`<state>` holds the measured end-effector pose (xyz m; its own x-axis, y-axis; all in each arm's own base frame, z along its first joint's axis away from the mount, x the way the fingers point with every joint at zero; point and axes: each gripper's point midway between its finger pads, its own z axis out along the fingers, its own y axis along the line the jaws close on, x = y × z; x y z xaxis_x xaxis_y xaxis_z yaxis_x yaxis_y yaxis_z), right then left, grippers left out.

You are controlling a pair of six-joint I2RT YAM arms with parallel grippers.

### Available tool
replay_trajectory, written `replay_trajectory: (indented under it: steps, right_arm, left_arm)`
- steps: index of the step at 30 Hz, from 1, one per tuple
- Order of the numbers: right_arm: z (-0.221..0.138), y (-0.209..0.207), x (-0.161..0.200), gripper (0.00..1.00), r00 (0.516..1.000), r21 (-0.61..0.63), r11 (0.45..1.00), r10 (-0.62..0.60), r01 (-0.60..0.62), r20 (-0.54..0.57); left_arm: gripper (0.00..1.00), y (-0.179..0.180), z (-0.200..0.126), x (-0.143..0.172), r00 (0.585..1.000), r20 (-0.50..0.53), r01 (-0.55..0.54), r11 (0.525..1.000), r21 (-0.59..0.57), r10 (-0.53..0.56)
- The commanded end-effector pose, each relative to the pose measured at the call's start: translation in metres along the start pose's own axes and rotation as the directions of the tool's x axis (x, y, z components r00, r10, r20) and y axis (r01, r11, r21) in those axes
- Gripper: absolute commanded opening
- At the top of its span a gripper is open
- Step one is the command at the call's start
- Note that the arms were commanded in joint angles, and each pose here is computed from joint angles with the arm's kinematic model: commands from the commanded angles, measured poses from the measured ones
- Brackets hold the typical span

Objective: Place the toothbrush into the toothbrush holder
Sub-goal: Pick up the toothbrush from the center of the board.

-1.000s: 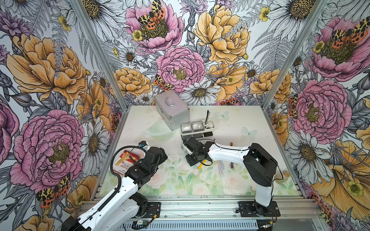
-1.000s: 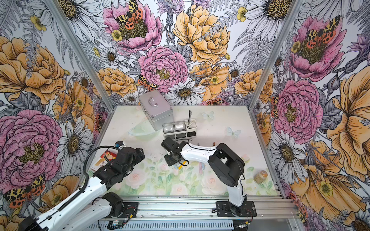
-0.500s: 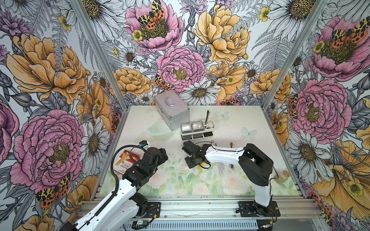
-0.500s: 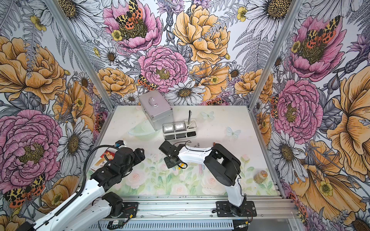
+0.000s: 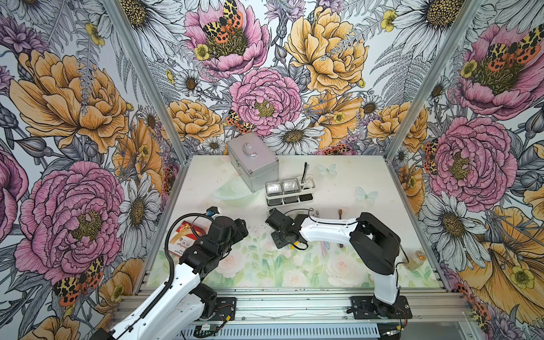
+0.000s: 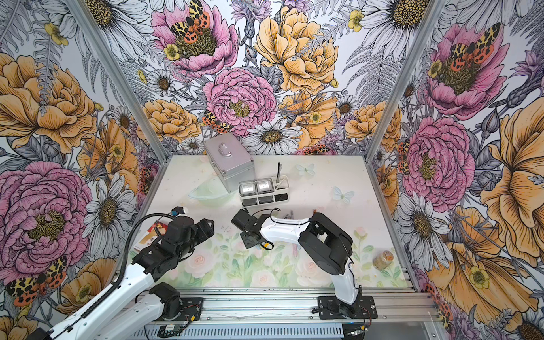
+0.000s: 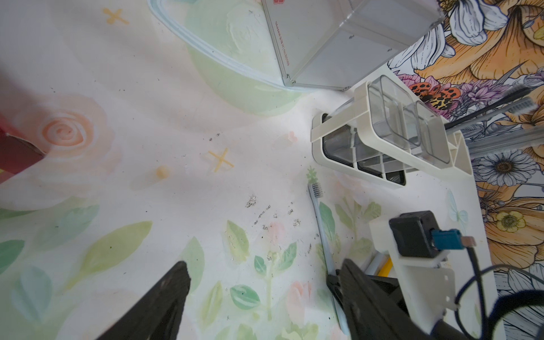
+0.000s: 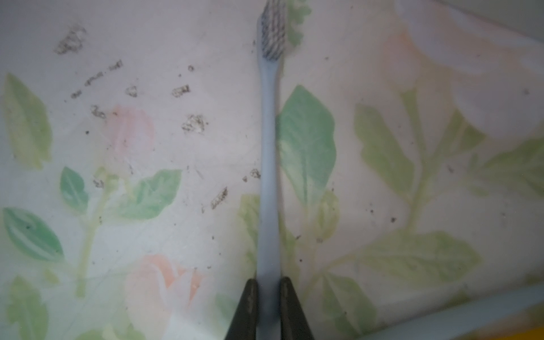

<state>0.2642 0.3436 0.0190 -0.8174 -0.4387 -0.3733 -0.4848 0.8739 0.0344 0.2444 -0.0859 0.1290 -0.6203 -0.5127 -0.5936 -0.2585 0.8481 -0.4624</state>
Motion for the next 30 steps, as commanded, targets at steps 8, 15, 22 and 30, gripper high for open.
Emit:
replay_trajectory:
  steps: [8,15,22,30]
  right_arm:
    - [-0.011,-0.008,0.005,0.00,0.998,0.050,0.997,-0.056,0.055,0.015]
    - [-0.039,0.000,-0.011,0.00,0.993,0.029,0.998,-0.062,0.060,0.096]
    - [-0.068,0.006,-0.023,0.00,0.984,-0.003,0.998,-0.057,0.059,0.171]
    - [-0.088,0.013,-0.032,0.00,0.975,-0.045,0.996,-0.059,0.070,0.214]
  left_arm:
    - [0.82,-0.035,0.002,0.005,0.993,-0.111,-0.023,0.995,0.095,0.033]
    - [0.82,-0.049,-0.004,-0.006,0.995,-0.091,-0.018,0.992,0.123,0.030]
    - [0.83,-0.069,0.002,-0.004,0.992,-0.118,-0.032,0.985,0.172,0.053]
    - [0.83,-0.101,0.004,-0.012,0.991,-0.106,-0.056,0.974,0.220,0.081]
